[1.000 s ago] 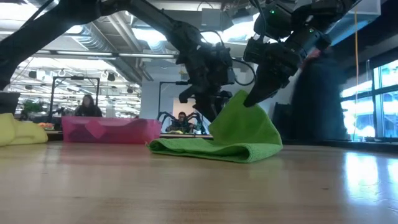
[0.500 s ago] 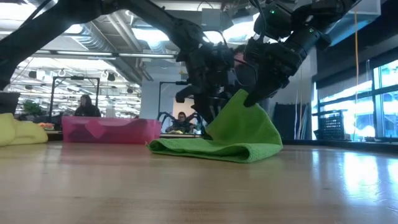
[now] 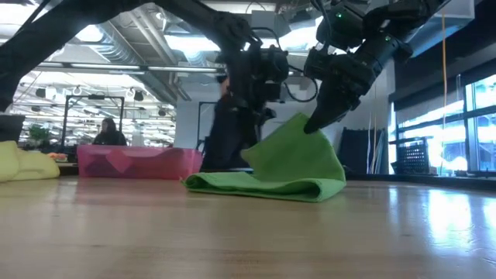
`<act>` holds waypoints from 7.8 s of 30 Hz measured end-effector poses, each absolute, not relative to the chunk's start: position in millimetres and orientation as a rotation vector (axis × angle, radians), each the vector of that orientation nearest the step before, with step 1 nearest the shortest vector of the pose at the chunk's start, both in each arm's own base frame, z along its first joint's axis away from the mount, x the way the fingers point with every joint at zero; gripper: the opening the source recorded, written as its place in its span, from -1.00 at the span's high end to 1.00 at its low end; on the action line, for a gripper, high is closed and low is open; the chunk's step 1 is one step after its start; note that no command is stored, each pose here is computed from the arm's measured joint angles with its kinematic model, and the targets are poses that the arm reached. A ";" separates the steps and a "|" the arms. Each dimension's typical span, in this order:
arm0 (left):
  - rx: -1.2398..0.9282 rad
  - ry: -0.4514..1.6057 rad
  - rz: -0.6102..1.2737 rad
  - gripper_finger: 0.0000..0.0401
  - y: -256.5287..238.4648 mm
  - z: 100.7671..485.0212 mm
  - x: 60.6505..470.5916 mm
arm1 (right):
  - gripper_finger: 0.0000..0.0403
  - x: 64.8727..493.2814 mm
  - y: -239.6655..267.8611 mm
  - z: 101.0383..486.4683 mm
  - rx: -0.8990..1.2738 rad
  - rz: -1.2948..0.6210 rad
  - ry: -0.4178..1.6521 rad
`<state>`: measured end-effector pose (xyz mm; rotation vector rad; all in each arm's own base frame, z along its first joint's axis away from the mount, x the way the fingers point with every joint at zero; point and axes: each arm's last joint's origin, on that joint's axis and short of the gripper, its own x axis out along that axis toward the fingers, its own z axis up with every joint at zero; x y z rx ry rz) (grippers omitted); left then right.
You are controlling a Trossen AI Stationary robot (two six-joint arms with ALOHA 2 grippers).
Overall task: Fold microfiber towels
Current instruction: Fold the green microfiber towel
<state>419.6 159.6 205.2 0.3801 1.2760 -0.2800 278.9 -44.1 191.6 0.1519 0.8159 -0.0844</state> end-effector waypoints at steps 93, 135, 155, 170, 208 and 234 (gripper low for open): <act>-0.299 0.868 0.492 0.37 17.5 287.5 449.3 | 0.92 234.2 -43.9 245.0 0.259 -0.022 0.719; -0.098 1.066 0.446 0.37 -34.7 266.0 439.0 | 0.06 177.8 -68.9 153.5 0.524 -0.560 1.119; -0.031 1.047 0.437 0.37 -44.7 301.8 374.0 | -0.41 195.4 -39.3 283.0 0.101 0.049 0.713; -0.560 0.540 0.740 0.37 -106.1 282.3 371.2 | -0.38 233.0 61.0 180.4 -0.464 0.580 0.884; -0.619 0.360 0.759 0.37 -130.8 287.1 370.0 | 0.36 271.2 88.3 110.1 -0.455 0.433 0.935; -0.452 0.578 0.465 0.37 -160.2 286.0 363.7 | 0.98 276.0 68.7 227.2 0.085 0.519 0.891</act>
